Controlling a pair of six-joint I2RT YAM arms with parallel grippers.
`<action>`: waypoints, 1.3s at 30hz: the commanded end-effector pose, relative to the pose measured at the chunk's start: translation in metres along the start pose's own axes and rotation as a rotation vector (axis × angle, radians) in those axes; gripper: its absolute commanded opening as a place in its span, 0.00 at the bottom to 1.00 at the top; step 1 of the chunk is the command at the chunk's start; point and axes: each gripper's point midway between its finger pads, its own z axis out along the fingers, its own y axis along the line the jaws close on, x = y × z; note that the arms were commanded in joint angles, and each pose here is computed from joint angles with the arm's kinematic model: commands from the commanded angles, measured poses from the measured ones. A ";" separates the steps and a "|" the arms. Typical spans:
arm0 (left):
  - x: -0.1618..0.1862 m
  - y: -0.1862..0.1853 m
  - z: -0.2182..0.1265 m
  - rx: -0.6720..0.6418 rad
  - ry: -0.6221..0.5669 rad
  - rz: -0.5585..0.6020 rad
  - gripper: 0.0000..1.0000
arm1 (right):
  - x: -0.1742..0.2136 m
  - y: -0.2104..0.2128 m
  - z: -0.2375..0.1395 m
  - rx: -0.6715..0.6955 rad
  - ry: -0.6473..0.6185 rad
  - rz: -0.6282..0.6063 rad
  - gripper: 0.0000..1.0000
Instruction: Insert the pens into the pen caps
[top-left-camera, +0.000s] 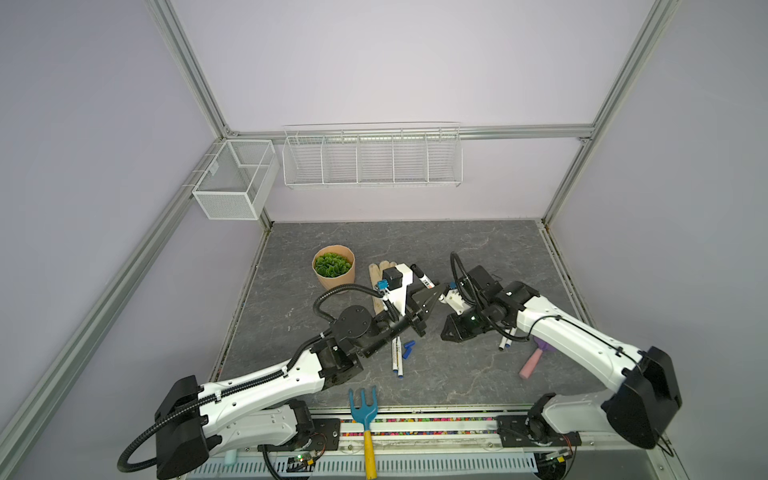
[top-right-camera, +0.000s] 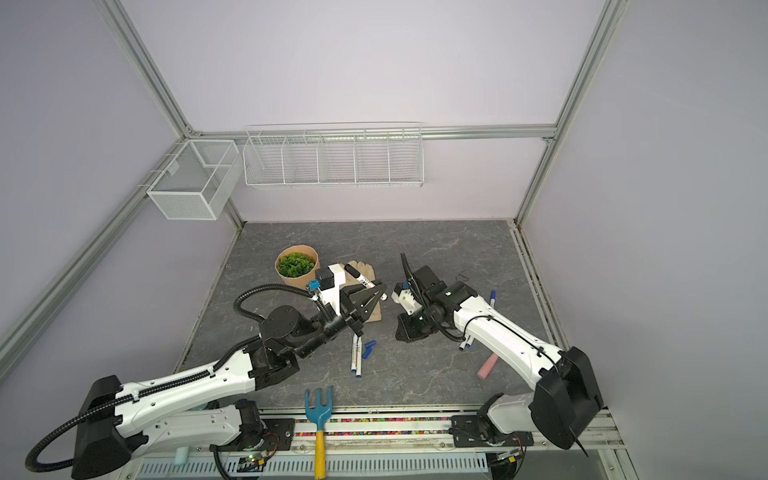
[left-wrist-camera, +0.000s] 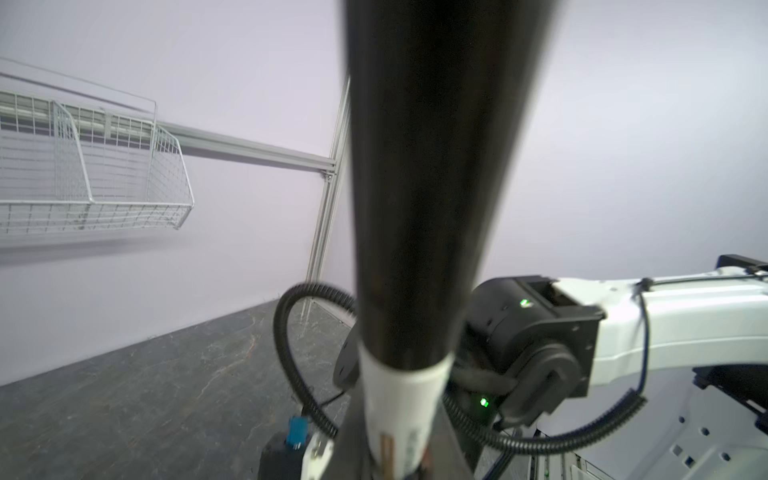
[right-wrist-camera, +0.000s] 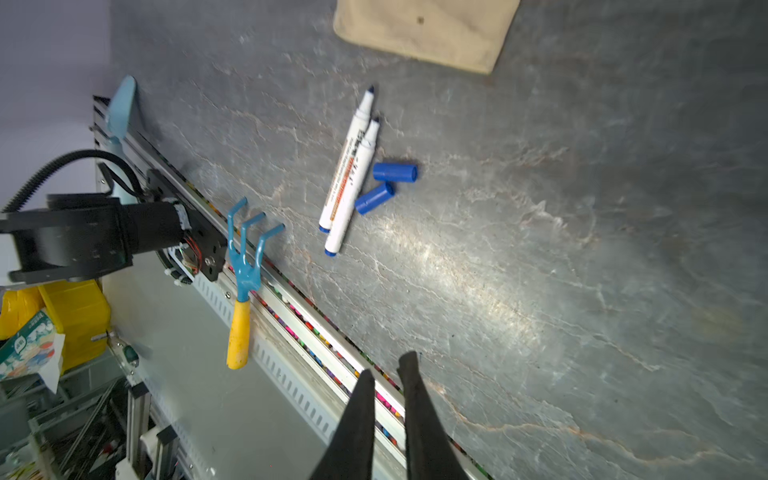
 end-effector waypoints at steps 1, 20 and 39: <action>0.035 0.010 -0.002 -0.029 0.098 -0.034 0.00 | -0.037 0.019 -0.052 -0.010 -0.253 -0.116 0.22; 0.145 -0.004 -0.022 0.094 0.497 -0.158 0.00 | -0.062 0.094 -0.132 -0.222 -0.531 -0.371 0.41; 0.150 -0.006 -0.019 0.103 0.513 -0.161 0.00 | -0.055 0.105 -0.105 -0.293 -0.444 -0.350 0.34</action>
